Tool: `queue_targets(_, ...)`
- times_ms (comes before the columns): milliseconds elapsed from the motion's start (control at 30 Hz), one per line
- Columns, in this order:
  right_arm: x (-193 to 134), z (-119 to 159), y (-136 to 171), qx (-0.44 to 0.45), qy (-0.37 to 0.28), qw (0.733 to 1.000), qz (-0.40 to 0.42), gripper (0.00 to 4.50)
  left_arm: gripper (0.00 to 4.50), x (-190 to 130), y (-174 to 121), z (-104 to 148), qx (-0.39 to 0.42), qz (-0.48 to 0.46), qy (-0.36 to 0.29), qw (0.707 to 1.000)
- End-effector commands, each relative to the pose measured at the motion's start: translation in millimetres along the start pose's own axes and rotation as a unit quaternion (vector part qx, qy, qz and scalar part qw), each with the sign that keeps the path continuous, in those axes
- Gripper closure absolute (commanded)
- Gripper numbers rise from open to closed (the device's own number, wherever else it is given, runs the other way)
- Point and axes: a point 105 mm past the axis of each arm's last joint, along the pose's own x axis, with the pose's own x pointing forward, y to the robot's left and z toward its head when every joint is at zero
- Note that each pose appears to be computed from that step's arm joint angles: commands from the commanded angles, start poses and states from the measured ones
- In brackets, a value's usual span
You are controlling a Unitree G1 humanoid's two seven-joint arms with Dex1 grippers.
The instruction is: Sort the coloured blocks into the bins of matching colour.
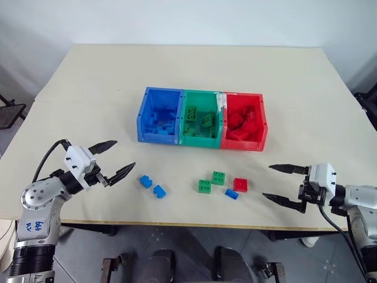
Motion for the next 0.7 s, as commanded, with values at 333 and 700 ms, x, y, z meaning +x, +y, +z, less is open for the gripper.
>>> queue_targets(333, -38, -11, 0, -0.01, 0.057, 0.998, -0.018, 0.0, 0.02, 34, -66, 37, -0.019, -0.199, -0.052, 0.979)
queue_targets(700, 29, 0, 5, 0.006, 0.069, 0.994, 0.083, 0.0, 0.02, 27, -81, 32, -0.032, -0.225, -0.035, 0.973)
